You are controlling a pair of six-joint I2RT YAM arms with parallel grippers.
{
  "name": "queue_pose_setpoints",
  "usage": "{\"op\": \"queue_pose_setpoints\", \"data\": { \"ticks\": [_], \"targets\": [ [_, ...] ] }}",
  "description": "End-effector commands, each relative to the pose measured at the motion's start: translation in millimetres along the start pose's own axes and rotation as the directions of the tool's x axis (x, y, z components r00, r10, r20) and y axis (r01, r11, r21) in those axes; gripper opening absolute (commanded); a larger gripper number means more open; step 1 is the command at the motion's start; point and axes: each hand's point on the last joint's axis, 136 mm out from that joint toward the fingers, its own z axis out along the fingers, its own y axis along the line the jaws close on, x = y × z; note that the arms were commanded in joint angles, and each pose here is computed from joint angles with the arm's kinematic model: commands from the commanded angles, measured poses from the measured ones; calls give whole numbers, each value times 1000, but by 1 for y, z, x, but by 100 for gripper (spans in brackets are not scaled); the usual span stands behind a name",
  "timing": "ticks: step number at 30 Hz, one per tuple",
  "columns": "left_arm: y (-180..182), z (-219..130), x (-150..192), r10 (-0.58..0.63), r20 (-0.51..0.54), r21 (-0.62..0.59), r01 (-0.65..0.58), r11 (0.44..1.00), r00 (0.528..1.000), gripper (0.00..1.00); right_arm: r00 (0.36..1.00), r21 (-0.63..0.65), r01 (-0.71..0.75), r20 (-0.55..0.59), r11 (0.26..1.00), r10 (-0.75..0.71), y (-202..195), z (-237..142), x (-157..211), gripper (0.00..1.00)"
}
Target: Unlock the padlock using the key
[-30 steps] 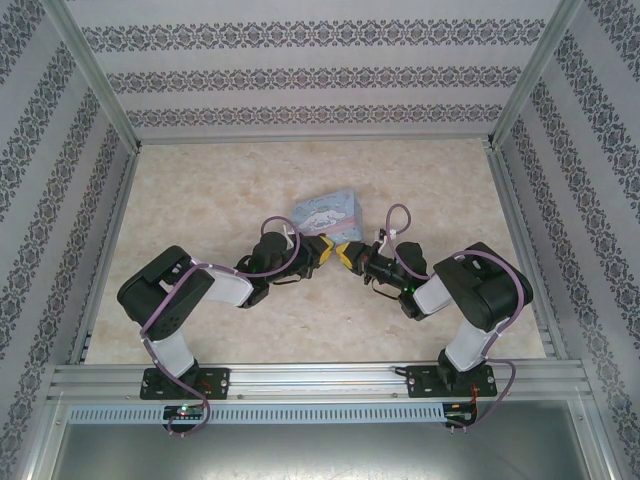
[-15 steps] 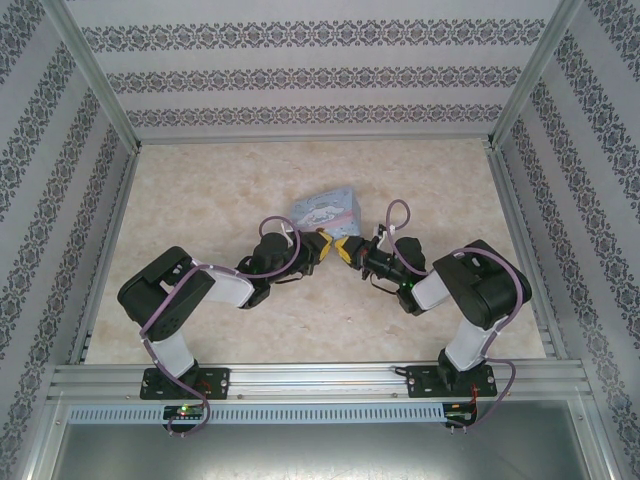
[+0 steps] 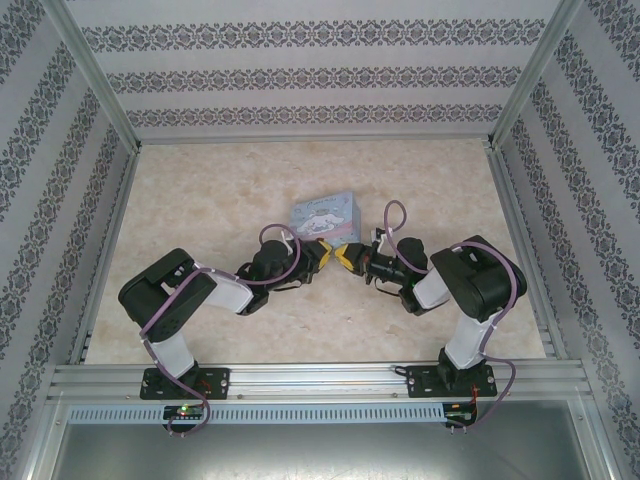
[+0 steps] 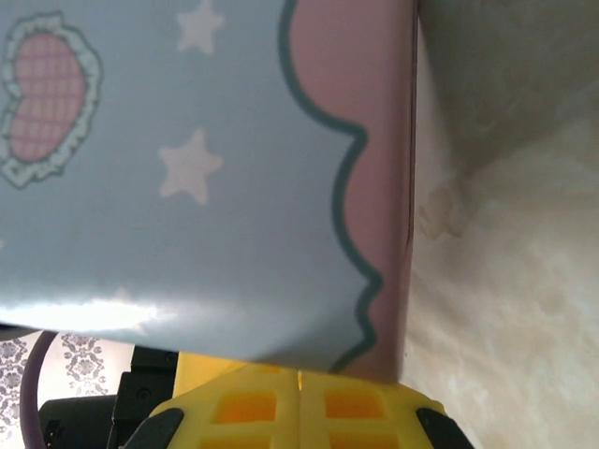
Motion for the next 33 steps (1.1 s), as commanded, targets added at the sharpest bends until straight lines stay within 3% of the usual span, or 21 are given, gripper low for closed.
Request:
{"op": "queue_pose_setpoints", "data": {
  "ticks": [1, 16, 23, 27, 31, 33],
  "targets": [
    [-34, -9, 57, 35, -220, 128, -6, 992, 975, 0, 997, -16, 43, 62, 999, -42, 4, -1, -16, 0],
    [-37, -14, 54, 24, -205, 163, 10, 987, 978, 0, 993, 32, -5, 114, 999, 1, -16, -11, -13, 0],
    [-37, -12, 56, 35, -209, 161, -1, 987, 977, 0, 997, -2, 12, 75, 1000, -12, -1, 1, -10, 0],
    [-38, -10, 57, 39, -217, 164, -3, 986, 975, 0, 995, -86, 100, -8, 991, -101, 36, 21, 5, 0],
    [-41, -8, 62, 54, -242, 177, -10, 984, 969, 0, 994, -28, 8, 106, 1000, -5, 9, 1, -25, 0],
    [-42, -7, 66, 61, -254, 178, -15, 984, 965, 0, 998, -47, 34, 52, 998, -31, 17, 10, -19, 0]
  ]
}}
